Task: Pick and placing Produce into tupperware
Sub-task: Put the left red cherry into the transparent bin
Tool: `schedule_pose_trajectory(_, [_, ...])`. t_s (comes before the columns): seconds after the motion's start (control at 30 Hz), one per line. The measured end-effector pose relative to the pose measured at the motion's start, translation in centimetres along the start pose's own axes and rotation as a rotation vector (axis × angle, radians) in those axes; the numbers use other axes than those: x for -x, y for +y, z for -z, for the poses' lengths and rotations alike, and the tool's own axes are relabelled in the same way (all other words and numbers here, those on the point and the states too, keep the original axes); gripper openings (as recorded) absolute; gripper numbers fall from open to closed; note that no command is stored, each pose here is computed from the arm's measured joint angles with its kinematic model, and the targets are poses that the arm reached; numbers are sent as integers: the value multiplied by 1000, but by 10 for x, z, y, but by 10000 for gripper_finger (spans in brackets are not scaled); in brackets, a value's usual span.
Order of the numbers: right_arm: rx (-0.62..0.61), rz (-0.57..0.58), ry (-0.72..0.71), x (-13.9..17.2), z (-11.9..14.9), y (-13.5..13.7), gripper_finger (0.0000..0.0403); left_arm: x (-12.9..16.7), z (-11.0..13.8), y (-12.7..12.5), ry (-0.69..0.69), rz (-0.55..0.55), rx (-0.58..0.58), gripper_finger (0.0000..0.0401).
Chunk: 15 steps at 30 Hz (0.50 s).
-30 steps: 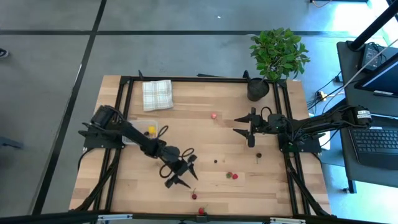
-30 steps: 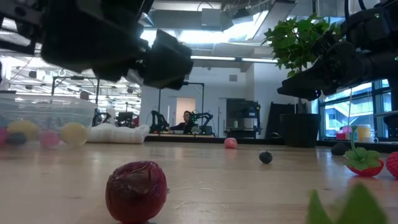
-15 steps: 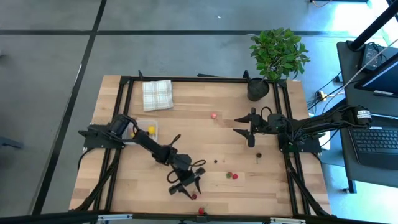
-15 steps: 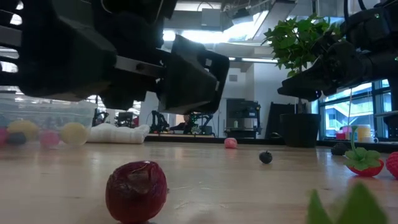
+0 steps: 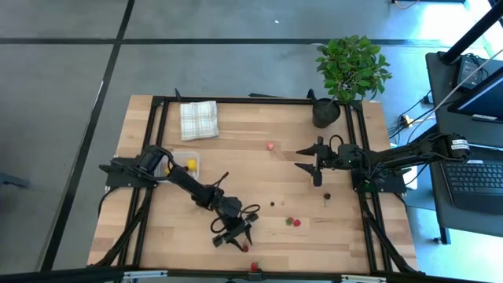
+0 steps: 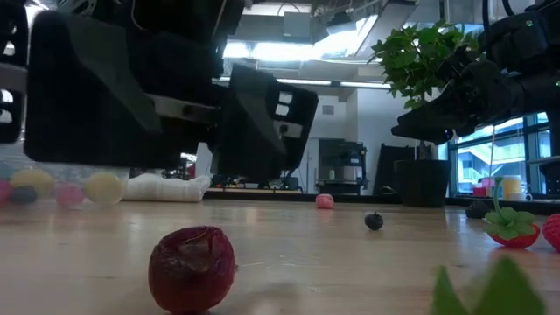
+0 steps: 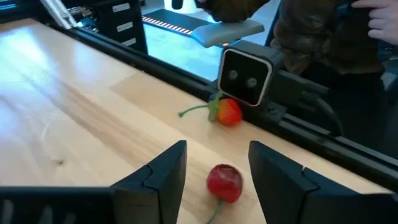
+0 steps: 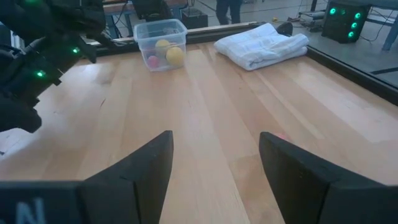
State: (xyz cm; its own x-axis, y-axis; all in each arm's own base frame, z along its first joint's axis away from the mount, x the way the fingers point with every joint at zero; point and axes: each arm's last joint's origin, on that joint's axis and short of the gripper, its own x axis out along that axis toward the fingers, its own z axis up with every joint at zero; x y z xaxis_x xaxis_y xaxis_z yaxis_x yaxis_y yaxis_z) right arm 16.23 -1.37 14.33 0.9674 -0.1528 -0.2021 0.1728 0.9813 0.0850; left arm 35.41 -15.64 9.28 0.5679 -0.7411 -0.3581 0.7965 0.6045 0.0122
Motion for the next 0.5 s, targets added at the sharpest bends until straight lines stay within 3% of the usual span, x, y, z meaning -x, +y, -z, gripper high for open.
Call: schedule_pose_trajectory(0.5, [-1, 0, 0, 0, 0, 0, 240, -6, 10, -1, -32, 17, -32, 149])
